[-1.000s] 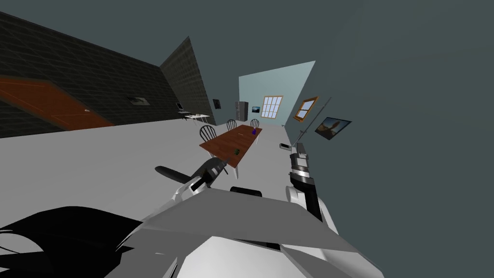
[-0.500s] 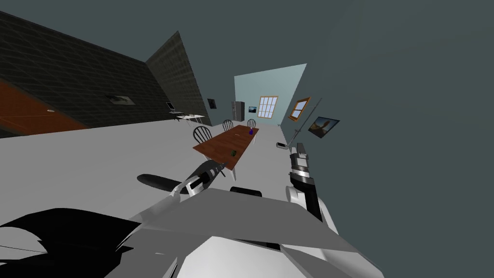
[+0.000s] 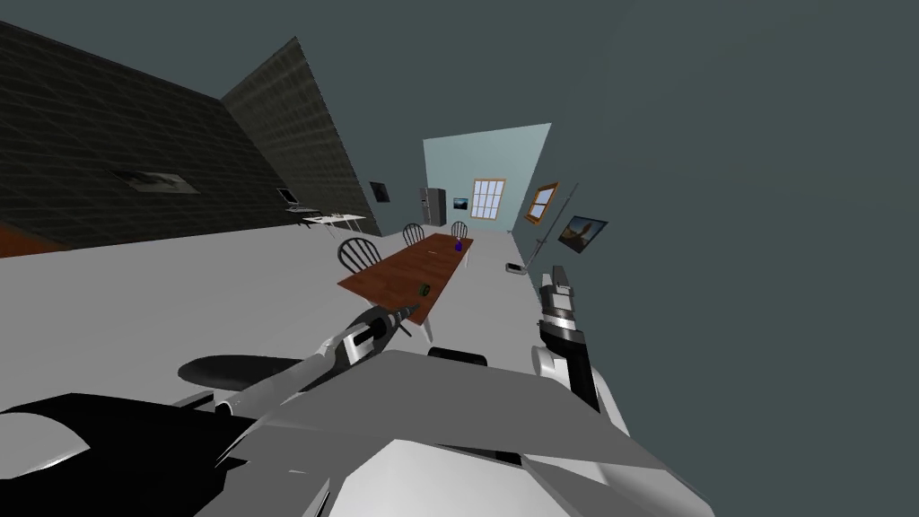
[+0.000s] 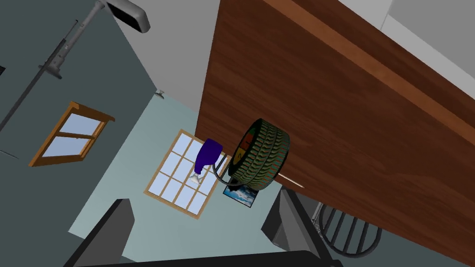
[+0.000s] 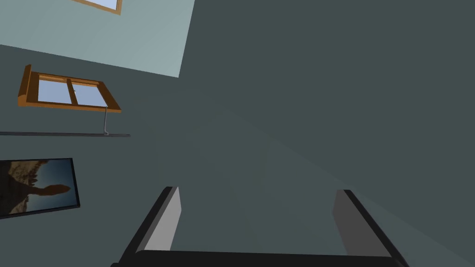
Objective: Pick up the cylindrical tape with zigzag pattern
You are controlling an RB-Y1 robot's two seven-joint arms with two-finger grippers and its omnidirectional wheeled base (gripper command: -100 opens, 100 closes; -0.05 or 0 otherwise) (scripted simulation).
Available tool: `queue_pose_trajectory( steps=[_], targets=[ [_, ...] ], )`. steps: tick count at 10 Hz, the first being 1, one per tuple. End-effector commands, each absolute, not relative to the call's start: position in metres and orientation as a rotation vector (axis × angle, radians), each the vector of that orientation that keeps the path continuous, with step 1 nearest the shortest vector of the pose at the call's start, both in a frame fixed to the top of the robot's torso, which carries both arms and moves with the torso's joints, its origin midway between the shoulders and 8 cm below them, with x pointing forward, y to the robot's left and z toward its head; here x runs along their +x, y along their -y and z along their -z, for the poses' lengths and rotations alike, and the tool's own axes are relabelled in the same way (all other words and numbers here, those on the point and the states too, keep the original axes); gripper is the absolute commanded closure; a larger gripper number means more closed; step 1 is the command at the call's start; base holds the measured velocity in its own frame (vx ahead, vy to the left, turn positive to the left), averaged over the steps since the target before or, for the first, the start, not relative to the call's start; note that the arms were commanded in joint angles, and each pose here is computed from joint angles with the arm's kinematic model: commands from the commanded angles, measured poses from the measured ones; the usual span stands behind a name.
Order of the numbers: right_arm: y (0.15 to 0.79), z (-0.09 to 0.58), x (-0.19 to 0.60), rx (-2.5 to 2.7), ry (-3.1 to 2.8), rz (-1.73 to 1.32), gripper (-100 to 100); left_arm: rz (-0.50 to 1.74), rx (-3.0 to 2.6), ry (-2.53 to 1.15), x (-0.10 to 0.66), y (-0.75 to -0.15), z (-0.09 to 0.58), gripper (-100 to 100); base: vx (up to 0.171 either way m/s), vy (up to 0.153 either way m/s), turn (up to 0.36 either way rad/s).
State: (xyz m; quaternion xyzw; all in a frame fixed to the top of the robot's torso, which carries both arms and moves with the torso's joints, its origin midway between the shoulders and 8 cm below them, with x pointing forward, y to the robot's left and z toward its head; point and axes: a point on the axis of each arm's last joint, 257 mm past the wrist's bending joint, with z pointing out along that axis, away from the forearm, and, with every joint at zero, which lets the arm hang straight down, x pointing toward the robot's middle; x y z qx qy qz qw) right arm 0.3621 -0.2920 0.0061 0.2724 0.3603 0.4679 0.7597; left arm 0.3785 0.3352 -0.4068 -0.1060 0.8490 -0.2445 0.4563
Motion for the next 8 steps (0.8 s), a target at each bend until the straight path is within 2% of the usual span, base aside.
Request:
queue_pose_trajectory(
  steps=[1,5,8],
  targets=[
    [0.292,-0.006,0.362,0.593,-0.785,-1.019,0,0.513,-0.225,-2.144,0.379,-0.36,0.419,-100,0.092,-0.052,-0.221],
    [0.292,-0.006,0.362,0.593,-0.785,-1.019,0,0.352,-0.17,-2.22,0.379,-0.407,0.436,-100,0.077,-0.037,-0.141],
    [0.292,-0.006,0.362,0.593,-0.785,-1.019,0,0.255,-0.141,-2.257,0.379,-0.437,0.442,-100,0.039,-0.015,-0.117]
  ],
)
